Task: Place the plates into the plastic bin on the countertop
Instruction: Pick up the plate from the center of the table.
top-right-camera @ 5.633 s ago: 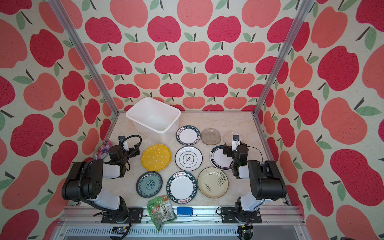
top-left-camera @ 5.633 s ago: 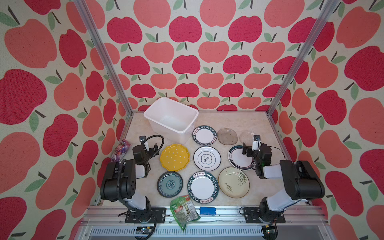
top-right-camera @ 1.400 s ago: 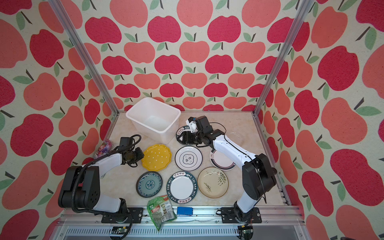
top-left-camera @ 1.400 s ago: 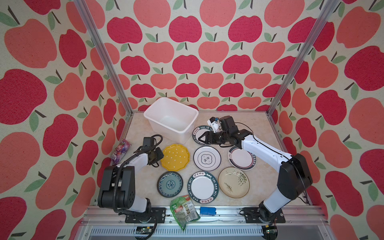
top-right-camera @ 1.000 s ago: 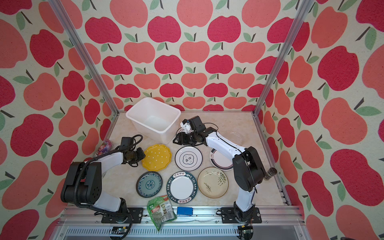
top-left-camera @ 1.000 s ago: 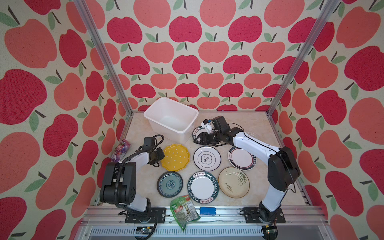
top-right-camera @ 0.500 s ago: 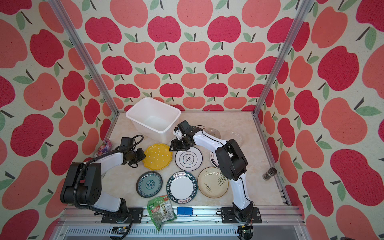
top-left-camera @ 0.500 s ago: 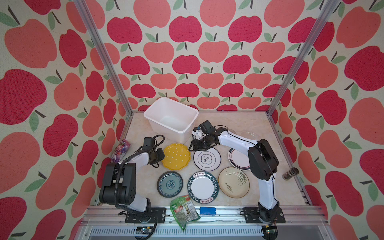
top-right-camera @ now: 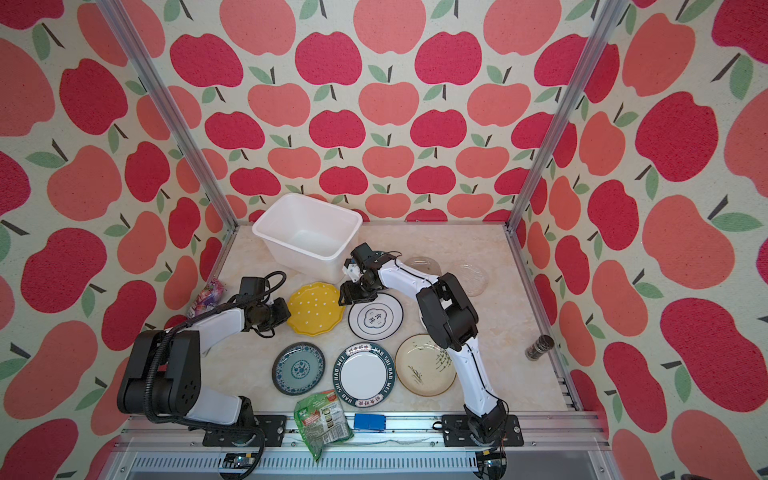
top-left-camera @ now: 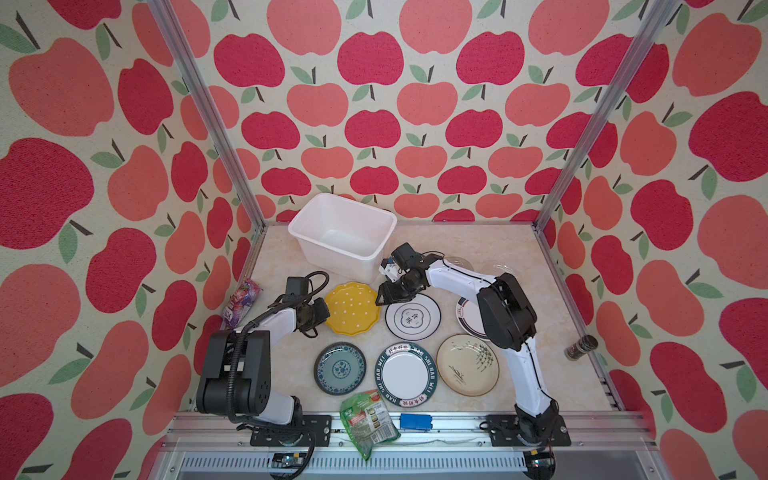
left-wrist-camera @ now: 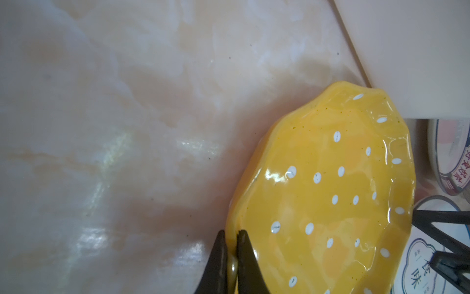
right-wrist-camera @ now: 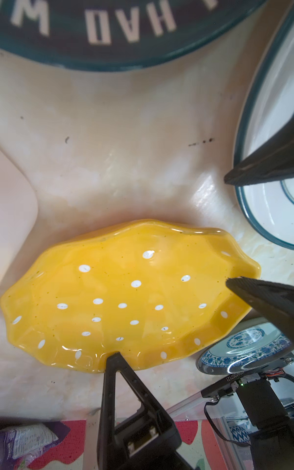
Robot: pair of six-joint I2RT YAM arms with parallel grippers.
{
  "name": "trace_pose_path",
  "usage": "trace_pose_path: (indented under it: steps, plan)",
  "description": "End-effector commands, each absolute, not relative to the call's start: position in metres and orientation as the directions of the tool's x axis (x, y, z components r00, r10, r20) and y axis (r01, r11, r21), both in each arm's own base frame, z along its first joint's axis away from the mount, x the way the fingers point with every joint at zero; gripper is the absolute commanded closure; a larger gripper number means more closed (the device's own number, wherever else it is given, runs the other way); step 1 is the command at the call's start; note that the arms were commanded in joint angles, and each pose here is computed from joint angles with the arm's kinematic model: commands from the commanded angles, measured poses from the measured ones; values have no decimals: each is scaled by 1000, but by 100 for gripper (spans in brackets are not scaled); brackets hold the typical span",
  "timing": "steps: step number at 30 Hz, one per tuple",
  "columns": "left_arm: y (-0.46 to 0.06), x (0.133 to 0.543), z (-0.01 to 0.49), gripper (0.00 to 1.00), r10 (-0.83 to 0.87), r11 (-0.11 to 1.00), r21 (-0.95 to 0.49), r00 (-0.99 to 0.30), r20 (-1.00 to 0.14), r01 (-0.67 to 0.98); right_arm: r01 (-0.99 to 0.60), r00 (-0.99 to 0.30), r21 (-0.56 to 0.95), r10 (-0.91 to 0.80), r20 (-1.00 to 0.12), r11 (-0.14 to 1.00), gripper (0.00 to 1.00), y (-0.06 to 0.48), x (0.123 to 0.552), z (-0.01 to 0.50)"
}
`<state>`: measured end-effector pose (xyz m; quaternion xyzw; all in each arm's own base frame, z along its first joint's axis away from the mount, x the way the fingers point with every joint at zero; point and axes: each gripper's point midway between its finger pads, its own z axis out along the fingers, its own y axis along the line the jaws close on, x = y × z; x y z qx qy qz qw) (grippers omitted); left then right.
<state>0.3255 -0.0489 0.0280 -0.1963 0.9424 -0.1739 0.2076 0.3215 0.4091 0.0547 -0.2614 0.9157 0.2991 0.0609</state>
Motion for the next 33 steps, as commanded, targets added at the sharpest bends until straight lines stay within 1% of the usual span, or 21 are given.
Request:
trace_pose_path:
  steps: [1,8,13,20,21,25,33]
  plan:
    - [-43,325,20,98,-434,875,-370,-847,-308,-314,-526,-849,518,-456,-268,674,39,407,326,55]
    - [-46,325,21,100,-426,874,-385,-850,-310,-297,-519,-851,544,-455,-261,659,39,412,326,51]
    - [-56,326,24,100,-404,867,-430,-861,-309,-252,-537,-841,549,-457,-289,641,39,415,327,57]
    - [-69,327,30,100,-374,853,-486,-871,-318,-189,-528,-844,576,-461,-274,625,42,421,329,51]
    - [-71,327,32,100,-372,848,-500,-871,-320,-179,-531,-842,577,-459,-282,621,44,422,331,52]
    - [-80,327,33,100,-375,827,-539,-871,-318,-159,-534,-840,582,-461,-285,613,45,425,333,51]
    - [-98,336,45,100,-380,763,-638,-867,-321,-99,-509,-852,624,-451,-266,593,45,429,332,47]
